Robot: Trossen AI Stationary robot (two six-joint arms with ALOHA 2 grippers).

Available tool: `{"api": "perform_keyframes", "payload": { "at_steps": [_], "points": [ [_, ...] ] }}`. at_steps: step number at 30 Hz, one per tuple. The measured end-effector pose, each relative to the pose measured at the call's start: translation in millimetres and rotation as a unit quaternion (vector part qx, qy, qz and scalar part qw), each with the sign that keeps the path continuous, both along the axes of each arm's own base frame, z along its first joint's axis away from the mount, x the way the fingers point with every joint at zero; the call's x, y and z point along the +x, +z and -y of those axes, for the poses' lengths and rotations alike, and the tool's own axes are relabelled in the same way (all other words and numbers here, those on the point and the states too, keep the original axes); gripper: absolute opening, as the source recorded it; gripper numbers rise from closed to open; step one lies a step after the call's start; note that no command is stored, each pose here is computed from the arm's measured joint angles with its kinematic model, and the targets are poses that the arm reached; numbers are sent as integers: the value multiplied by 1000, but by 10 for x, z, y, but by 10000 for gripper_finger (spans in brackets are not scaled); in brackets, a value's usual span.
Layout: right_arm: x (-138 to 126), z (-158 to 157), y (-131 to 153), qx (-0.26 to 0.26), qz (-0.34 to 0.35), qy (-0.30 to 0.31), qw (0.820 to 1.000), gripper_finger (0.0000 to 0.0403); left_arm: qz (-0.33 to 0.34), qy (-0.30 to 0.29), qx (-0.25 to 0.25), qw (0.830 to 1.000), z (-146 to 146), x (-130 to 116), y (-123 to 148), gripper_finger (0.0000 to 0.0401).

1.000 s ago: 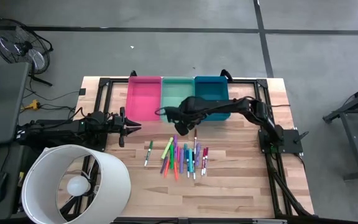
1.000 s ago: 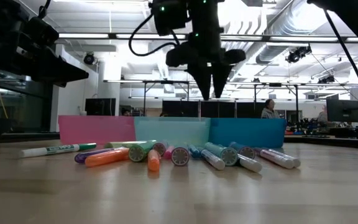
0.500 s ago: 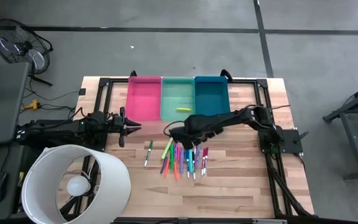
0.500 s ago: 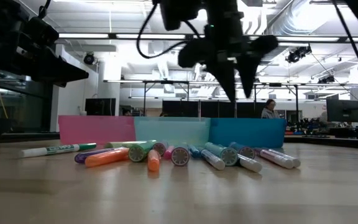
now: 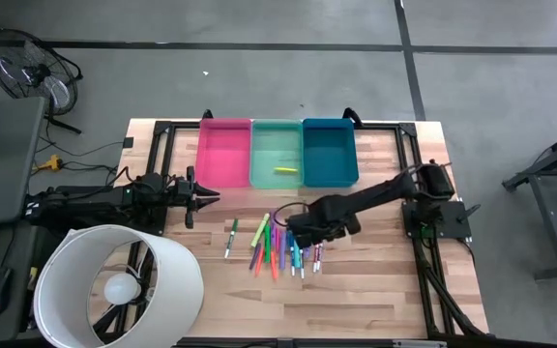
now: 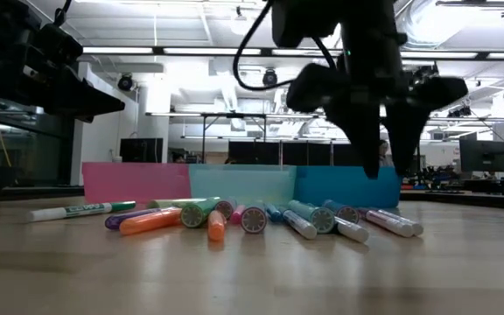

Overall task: Pick & Place Markers
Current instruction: Put the dark pink highlighter into the blue bin

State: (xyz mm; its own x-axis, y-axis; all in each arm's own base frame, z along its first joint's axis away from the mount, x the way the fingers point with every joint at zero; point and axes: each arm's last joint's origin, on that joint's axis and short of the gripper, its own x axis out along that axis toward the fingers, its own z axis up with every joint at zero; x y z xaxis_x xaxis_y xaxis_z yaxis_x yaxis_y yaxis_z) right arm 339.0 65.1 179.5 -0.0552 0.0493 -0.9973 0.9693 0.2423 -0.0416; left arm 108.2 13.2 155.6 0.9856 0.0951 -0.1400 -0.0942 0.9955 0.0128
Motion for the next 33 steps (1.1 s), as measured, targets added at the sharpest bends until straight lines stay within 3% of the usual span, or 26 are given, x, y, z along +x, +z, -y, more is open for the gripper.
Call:
{"api": "perform_keyframes", "payload": {
  "at_steps": [17, 33],
  "points": [
    [-40, -92, -287, 14, 12, -36, 999, 159, 0, 0, 0, 1000, 0, 0, 0, 62],
    [-86, -271, -295, 13, 5, -73, 997, 159, 0, 0, 0, 1000, 0, 0, 0, 62]
  ]
}}
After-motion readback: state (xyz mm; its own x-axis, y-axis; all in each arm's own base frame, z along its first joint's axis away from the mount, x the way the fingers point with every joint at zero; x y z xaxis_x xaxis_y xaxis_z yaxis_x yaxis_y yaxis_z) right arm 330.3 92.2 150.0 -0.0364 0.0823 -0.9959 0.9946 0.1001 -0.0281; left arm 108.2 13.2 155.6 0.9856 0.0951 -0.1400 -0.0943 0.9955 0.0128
